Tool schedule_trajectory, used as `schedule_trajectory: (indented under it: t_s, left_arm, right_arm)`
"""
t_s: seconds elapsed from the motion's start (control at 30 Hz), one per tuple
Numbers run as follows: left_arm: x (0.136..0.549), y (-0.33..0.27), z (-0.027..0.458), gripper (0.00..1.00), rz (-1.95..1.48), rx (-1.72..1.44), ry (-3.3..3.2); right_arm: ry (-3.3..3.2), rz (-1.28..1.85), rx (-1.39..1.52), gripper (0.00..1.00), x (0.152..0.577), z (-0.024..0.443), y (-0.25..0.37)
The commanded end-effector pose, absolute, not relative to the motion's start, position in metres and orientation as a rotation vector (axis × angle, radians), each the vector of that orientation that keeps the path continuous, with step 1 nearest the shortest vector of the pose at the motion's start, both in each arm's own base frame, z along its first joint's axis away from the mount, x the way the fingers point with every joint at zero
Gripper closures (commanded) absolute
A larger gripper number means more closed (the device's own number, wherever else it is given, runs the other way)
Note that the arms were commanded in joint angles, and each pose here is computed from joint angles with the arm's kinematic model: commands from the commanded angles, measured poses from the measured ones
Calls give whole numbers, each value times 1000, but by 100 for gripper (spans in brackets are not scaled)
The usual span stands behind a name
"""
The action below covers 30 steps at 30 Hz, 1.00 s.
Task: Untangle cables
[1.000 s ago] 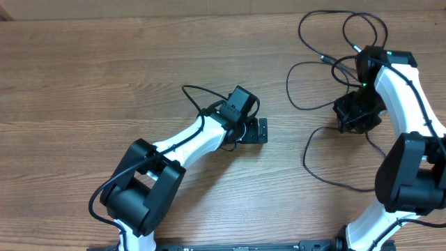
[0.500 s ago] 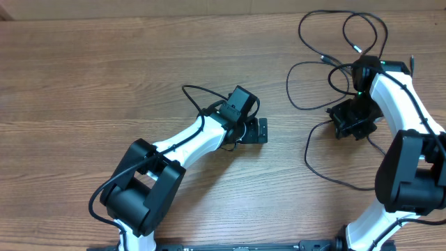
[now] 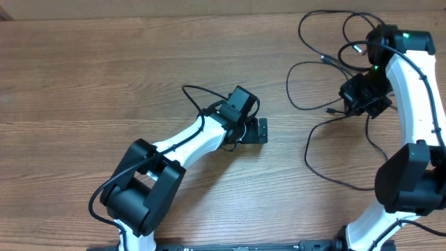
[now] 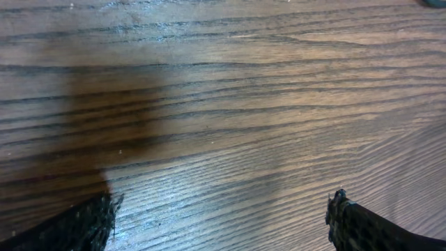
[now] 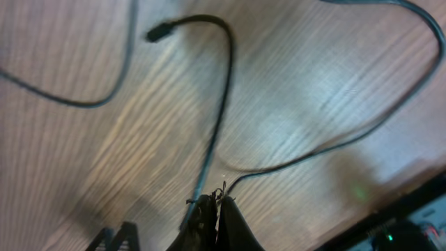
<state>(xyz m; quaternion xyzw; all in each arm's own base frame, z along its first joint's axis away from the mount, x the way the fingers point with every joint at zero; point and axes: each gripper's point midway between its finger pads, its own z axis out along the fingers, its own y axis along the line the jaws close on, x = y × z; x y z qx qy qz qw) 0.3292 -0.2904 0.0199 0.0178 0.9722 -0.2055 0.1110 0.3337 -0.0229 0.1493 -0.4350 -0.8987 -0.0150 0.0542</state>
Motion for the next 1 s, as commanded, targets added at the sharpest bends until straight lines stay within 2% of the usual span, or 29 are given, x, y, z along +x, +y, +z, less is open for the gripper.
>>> schedule_trajectory:
  t_s: [0.0, 0.13, 0.33, 0.57, 0.97]
  left_arm:
    - [329, -287, 13, 0, -600, 32, 2877]
    - [329, -287, 13, 0, -599, 32, 2878]
    - [327, -286, 12, 0, -595, 31, 2885]
    - [327, -286, 12, 1, -592, 30, 2887]
    - [327, -285, 11, 0, -591, 27, 2889]
  right_arm:
    - [-2790, -97, -1262, 96, 339, 156, -8]
    - [-2784, -60, -1267, 96, 338, 149, 16]
    - [-2754, 162, -1373, 96, 327, 136, 21]
    - [-2749, 178, -1344, 96, 323, 117, 25]
    - [-2729, 189, -1351, 96, 320, 117, 21]
